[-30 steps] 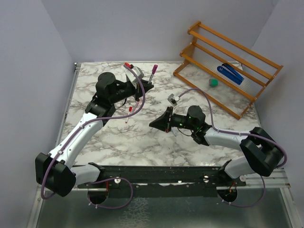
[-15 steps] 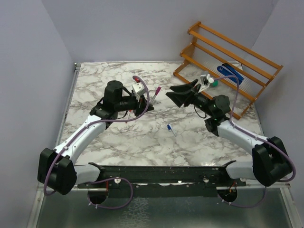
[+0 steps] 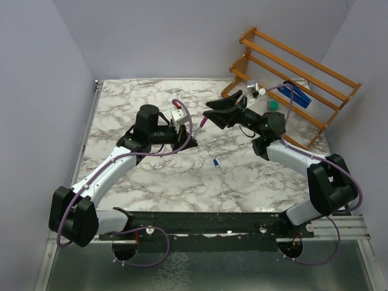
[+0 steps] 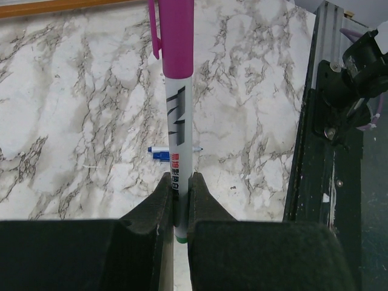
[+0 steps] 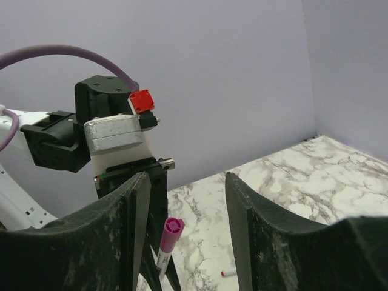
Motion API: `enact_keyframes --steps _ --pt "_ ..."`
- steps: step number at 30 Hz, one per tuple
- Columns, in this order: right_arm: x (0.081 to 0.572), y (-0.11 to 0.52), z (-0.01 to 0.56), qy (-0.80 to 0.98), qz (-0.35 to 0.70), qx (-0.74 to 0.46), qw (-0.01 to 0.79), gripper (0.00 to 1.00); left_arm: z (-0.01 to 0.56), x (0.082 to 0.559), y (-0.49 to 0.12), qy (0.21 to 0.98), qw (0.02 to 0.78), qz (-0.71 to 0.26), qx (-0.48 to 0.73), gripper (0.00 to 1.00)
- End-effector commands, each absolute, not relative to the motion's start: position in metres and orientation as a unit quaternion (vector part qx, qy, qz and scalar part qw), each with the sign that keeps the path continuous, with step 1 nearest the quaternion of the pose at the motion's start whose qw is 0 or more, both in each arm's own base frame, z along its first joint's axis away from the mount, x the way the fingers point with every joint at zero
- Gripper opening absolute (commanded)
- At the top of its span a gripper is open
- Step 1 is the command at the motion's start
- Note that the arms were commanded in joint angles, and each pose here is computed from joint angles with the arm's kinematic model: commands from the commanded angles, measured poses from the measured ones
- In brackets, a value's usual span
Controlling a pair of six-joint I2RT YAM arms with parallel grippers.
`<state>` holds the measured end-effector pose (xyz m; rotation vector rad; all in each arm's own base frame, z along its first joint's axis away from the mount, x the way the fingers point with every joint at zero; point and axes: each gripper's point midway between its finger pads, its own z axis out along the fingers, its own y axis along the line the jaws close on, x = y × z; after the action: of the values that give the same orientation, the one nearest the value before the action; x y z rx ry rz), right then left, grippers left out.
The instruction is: Insert the pens into the pen caps
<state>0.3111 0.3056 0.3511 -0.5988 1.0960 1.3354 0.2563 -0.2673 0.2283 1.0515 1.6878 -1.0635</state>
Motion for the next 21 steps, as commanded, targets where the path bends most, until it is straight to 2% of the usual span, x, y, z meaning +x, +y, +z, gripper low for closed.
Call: enact_keyframes --steps 1,15,21 --pt "0.301 0.318 0.353 0.461 0.588 -0.287 0.599 0.57 0.223 0.25 -0.273 0.671 0.412 -0.441 0.431 0.0" --pt "0.296 0.333 0.324 0.491 0.595 -0.29 0.566 0.56 0.229 0.254 -0.272 0.668 0.425 -0.431 0.434 0.0" --pt "0.296 0.336 0.315 0.499 0.602 -0.289 0.552 0.35 0.231 0.255 -0.271 0.667 0.429 -0.427 0.434 0.0"
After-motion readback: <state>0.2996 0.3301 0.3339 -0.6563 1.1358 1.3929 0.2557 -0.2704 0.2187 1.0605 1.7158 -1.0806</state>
